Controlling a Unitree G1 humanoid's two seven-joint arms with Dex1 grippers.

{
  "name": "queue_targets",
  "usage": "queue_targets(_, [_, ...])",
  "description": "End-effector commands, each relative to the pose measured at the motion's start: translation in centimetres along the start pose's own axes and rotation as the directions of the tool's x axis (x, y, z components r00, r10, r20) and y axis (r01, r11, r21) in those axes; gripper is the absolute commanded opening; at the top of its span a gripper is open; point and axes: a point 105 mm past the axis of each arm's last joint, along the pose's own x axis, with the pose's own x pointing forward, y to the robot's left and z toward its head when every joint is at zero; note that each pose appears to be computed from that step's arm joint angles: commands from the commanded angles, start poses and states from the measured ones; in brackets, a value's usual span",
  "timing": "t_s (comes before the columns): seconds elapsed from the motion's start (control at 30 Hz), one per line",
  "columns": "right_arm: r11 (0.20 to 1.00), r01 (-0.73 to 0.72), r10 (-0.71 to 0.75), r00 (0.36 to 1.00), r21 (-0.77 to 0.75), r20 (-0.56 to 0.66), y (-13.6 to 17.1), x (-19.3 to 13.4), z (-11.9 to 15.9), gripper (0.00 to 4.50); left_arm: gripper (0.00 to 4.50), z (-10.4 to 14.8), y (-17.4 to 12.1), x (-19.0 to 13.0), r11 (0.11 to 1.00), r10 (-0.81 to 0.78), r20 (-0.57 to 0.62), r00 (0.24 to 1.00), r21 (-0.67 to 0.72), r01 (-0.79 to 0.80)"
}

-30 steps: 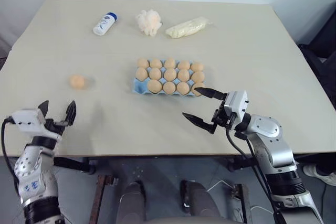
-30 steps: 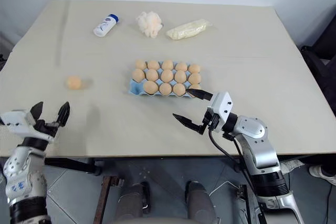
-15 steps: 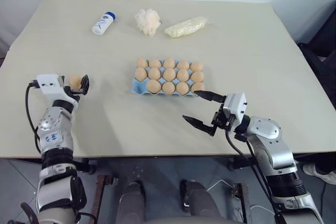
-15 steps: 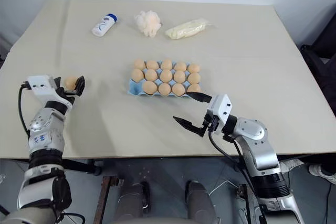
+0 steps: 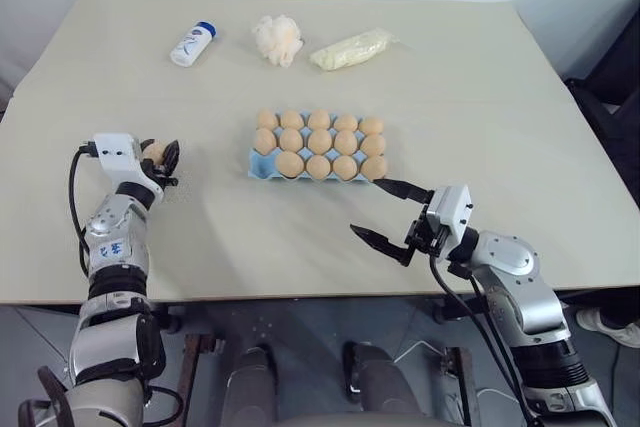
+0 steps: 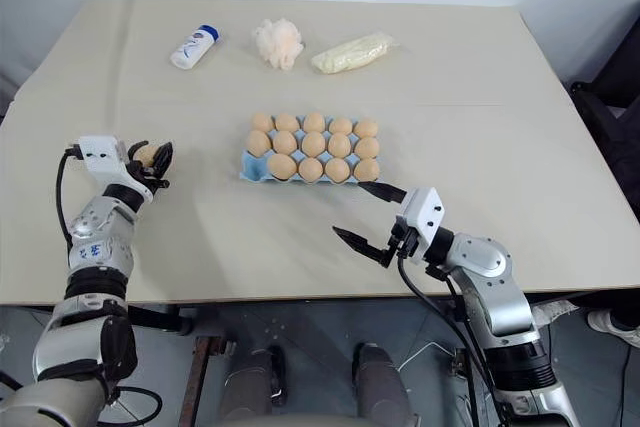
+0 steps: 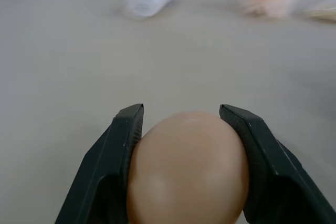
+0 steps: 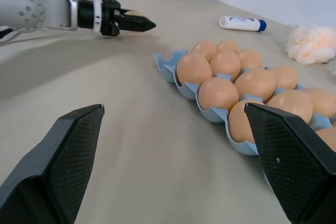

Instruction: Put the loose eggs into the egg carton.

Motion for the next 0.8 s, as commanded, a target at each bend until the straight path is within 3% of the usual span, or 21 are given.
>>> queue_targets(0.03, [0.999, 0.013, -0.012, 1.000, -0.041, 0.023, -0.2, -0.3, 1.2, 4.50, 2.27, 3.6, -5.0, 0.6, 0.954, -0.296, 0.130, 0.946, 0.096, 0.286])
queue_targets(0.17, [0.999, 0.013, -0.012, 1.000, -0.041, 0.021, -0.1, -0.2, 1.1, 4.50, 2.27, 4.0, -9.5, 1.7, 0.871, -0.490, 0.127, 0.862, 0.103, 0.480])
queue_targets(0.37, [0.999, 0.019, -0.018, 1.000, -0.048, 0.025, -0.2, 0.0, 1.2, 4.50, 2.27, 2.8, -11.9, 3.6, 0.820, -0.571, 0.058, 0.819, 0.074, 0.567])
queue_targets(0.43, [0.998, 0.026, -0.025, 0.999, -0.050, 0.025, -0.2, -0.1, 1.3, 4.50, 2.49, 2.5, -11.8, 4.0, 0.823, -0.568, 0.043, 0.822, 0.054, 0.566])
queue_targets(0.63, [0.998, 0.044, -0.043, 0.999, -0.053, 0.027, -0.1, -0.4, 1.5, 4.50, 4.23, 3.2, -10.1, 3.6, 0.840, -0.542, 0.060, 0.839, 0.078, 0.537])
queue_targets(0.73, [0.997, 0.057, -0.056, 0.998, -0.054, 0.015, -0.1, -0.9, 1.5, 4.50, 4.23, 4.1, -7.1, 1.4, 0.849, -0.527, 0.060, 0.848, 0.095, 0.520])
queue_targets(0.8, [0.998, 0.052, -0.053, 0.999, -0.047, -0.003, -0.1, -1.5, 1.3, 4.50, 4.23, 3.6, -5.6, -1.3, 0.825, -0.553, -0.030, 0.833, 0.124, 0.552])
